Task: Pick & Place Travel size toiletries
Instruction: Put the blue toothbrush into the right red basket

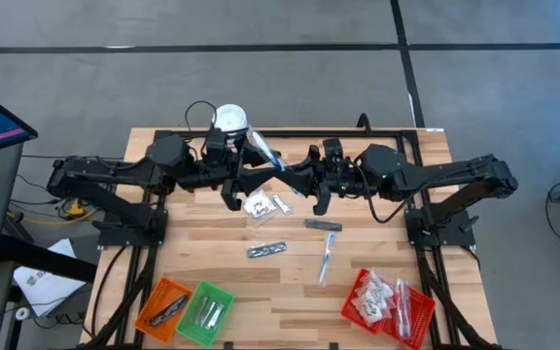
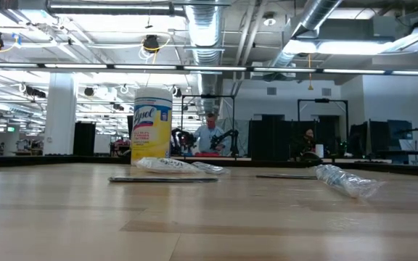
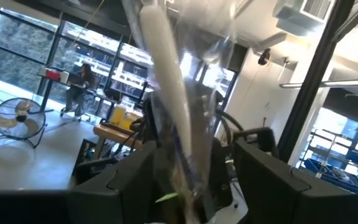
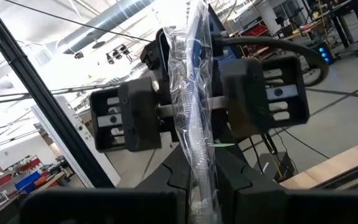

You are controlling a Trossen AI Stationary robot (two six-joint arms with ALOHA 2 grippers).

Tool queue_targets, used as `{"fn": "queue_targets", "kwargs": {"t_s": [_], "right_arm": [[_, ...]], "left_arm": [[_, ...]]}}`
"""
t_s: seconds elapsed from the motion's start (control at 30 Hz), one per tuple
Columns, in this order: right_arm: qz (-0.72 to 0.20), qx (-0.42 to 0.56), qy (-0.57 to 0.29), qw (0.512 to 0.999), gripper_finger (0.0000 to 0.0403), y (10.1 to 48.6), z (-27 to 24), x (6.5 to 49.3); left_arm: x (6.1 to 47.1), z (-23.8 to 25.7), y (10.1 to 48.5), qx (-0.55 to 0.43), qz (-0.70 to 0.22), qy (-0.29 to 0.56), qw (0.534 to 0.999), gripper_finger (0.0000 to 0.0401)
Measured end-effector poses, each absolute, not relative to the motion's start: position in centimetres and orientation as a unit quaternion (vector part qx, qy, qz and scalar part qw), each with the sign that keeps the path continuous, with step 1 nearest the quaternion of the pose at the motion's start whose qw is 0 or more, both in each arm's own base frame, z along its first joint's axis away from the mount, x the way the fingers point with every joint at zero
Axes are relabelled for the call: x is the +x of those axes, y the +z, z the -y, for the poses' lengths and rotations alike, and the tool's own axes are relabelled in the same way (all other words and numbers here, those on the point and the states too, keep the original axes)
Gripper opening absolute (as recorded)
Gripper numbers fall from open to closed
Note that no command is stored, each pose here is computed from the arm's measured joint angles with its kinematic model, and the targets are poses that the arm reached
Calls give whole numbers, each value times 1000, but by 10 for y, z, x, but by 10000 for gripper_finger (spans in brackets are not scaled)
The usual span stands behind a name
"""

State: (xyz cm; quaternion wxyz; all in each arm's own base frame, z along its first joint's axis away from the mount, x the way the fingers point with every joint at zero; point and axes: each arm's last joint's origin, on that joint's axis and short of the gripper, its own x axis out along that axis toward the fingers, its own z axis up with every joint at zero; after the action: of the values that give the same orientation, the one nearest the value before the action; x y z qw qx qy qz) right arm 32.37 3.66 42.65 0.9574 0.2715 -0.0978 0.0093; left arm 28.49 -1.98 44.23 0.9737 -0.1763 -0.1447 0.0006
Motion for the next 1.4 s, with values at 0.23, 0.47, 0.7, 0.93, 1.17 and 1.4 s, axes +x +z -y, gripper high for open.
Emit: {"fn": "queue_targets", "kwargs": {"t_s": [0.23, 0.47, 0.7, 0.93, 1.17, 1.4], "right_arm": [[96, 271, 9, 958, 24, 426, -37, 324], [94, 269, 12, 958, 27, 426, -37, 324], [85, 270, 10, 959, 73, 424, -37, 324], [72, 315, 49, 945, 167, 424, -40, 324], [56, 341, 102, 933, 258, 426, -43, 322], [76, 330, 97, 936, 270, 437, -35, 310]], "left_arm": [[285, 20, 443, -177, 145, 0, 973, 138], [285, 20, 442, -180, 144, -2, 973, 20], [285, 20, 441, -186, 138, -6, 973, 19], [285, 21, 440, -194, 128, -21, 972, 11], [286, 22, 438, -195, 115, -28, 974, 11], [283, 23, 437, -203, 97, -53, 973, 11]]}}
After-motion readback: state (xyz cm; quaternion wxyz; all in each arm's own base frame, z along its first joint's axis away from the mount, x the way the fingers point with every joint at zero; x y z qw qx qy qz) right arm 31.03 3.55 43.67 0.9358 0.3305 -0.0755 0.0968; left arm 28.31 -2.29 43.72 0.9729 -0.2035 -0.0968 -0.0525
